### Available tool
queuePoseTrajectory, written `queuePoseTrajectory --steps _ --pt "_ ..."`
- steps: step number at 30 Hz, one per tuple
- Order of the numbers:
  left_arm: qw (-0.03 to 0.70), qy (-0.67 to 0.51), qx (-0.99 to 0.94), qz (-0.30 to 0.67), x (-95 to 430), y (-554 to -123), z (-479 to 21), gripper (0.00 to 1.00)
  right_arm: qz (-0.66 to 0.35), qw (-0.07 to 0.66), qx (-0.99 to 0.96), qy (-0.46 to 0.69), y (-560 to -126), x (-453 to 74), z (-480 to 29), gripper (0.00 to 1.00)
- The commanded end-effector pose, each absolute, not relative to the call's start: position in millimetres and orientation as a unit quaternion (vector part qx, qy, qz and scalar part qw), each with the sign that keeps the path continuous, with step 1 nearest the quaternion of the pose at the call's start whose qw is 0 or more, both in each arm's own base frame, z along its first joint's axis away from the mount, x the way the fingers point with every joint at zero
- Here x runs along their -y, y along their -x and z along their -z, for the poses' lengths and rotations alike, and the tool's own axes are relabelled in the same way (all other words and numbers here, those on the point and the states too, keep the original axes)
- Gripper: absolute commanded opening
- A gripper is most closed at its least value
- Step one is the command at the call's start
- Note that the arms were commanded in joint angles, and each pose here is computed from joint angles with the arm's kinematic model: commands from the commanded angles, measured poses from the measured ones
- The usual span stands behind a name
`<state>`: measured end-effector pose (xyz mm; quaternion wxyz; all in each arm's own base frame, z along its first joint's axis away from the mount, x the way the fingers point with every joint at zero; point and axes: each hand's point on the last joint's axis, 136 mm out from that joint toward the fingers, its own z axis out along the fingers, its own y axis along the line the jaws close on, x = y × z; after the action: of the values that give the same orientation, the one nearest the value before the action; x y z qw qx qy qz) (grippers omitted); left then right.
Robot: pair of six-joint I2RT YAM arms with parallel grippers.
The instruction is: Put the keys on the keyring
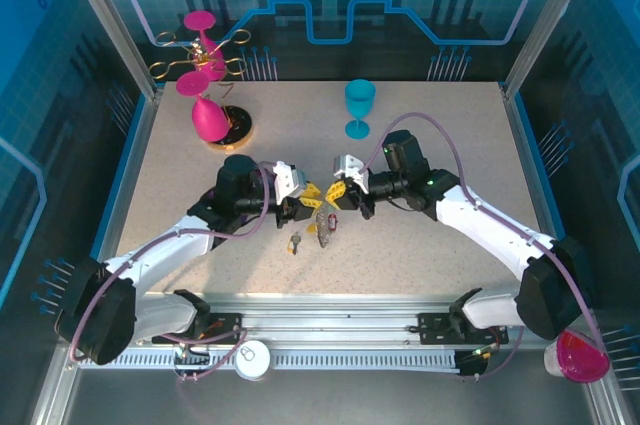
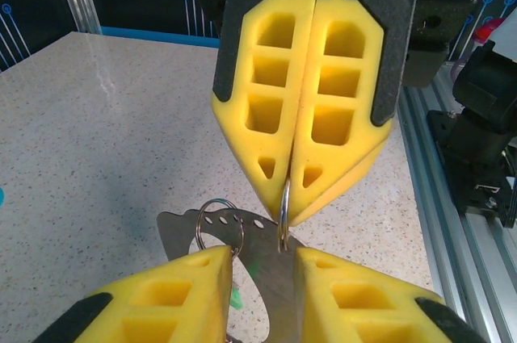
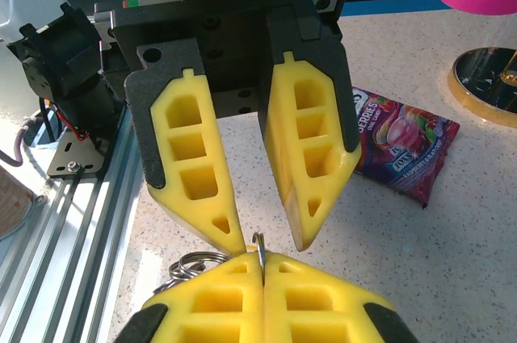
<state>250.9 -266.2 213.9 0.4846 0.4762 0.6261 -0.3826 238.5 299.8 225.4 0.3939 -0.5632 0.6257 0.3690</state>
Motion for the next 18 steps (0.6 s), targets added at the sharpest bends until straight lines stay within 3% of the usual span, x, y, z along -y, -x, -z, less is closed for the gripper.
queuePoseTrajectory --steps 1,4,12,16,18 --pt "0.482 -0.488 -0.605 0.404 271.8 -242.7 -219.3 0.24 -0.363 0.41 -0.607 0.576 -234.3 -305.4 -238.3 0.0" --pt "0.484 -0.49 -0.6 0.406 272.1 -241.6 -220.6 0.21 -0.359 0.41 -0.607 0.578 -234.7 -307.0 -238.5 0.0" --pt "0.49 -0.497 -0.591 0.405 272.5 -239.8 -223.4 0.0 -0.358 0.406 -0.608 0.582 -233.1 -309.8 -237.1 0.0" --pt "0.5 -0.506 -0.581 0.395 271.4 -238.4 -225.9 0.0 -0.347 0.406 -0.618 0.577 -236.5 -307.1 -235.4 0.0" --pt "0.51 -0.507 -0.581 0.382 269.2 -240.0 -226.8 0.0 -0.329 0.408 -0.632 0.571 -241.0 -301.8 -232.6 0.2"
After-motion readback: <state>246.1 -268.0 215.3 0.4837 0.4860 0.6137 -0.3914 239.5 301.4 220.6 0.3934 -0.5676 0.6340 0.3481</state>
